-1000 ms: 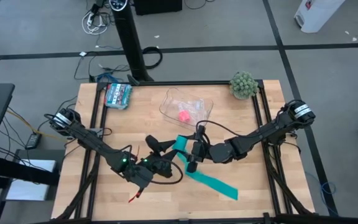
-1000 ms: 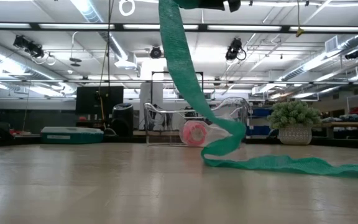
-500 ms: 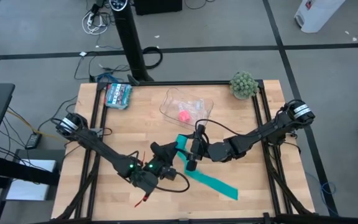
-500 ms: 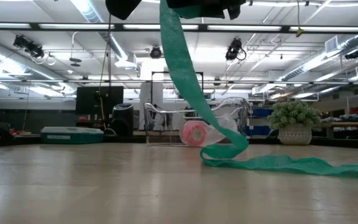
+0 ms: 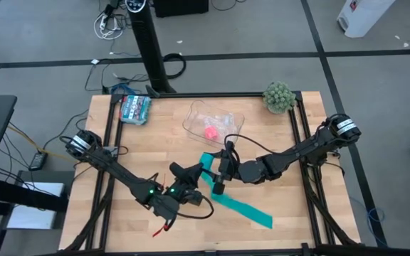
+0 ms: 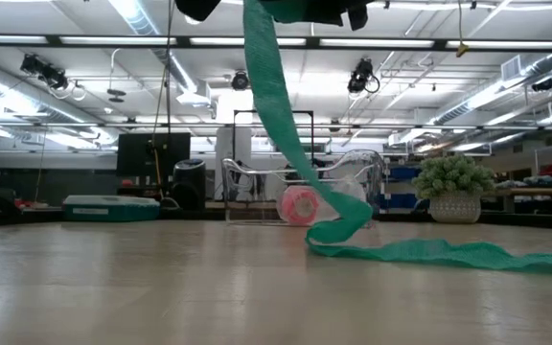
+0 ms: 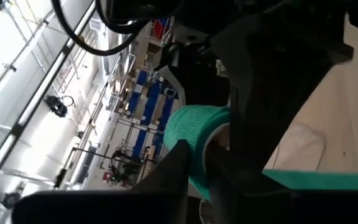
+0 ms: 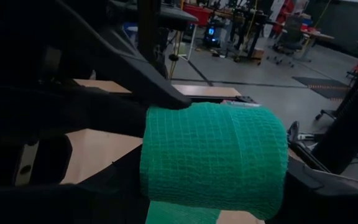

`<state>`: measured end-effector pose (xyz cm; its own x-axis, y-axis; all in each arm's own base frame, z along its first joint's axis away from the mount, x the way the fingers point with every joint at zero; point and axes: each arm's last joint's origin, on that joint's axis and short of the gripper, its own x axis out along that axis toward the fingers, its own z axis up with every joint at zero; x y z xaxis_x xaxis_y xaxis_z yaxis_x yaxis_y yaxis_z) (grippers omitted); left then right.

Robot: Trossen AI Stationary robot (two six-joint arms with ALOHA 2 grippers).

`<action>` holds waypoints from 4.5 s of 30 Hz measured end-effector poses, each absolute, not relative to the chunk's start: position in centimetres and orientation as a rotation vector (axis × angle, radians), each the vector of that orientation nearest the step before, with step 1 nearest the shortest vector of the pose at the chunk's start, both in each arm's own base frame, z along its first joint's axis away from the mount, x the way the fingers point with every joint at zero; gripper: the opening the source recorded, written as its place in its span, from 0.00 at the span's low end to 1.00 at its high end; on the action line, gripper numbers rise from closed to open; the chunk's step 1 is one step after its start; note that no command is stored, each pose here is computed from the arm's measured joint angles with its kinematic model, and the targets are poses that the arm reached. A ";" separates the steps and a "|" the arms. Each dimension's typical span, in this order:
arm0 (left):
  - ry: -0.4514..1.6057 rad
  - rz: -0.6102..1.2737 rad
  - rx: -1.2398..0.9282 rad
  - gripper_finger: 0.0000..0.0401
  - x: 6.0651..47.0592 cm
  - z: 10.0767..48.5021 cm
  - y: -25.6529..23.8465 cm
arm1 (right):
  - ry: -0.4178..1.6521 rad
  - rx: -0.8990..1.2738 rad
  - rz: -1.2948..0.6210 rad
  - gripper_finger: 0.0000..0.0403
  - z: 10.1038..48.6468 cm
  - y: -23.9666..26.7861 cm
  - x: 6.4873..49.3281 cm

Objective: Roll bandage
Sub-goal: Roll the blue bandage

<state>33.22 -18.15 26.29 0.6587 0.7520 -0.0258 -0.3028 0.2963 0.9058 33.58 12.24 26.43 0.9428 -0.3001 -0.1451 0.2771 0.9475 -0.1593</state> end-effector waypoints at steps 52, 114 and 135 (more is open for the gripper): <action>0.164 0.374 0.651 0.10 28.6 32.0 -20.5 | 0.127 -0.135 0.130 0.61 24.2 9.9 30.4; 0.007 0.355 0.513 0.10 28.7 34.6 -19.3 | 0.311 -0.249 0.175 0.00 21.3 5.6 32.5; 0.173 0.526 0.655 0.10 27.7 33.6 -19.9 | 0.212 -0.301 0.397 0.00 22.9 15.9 29.1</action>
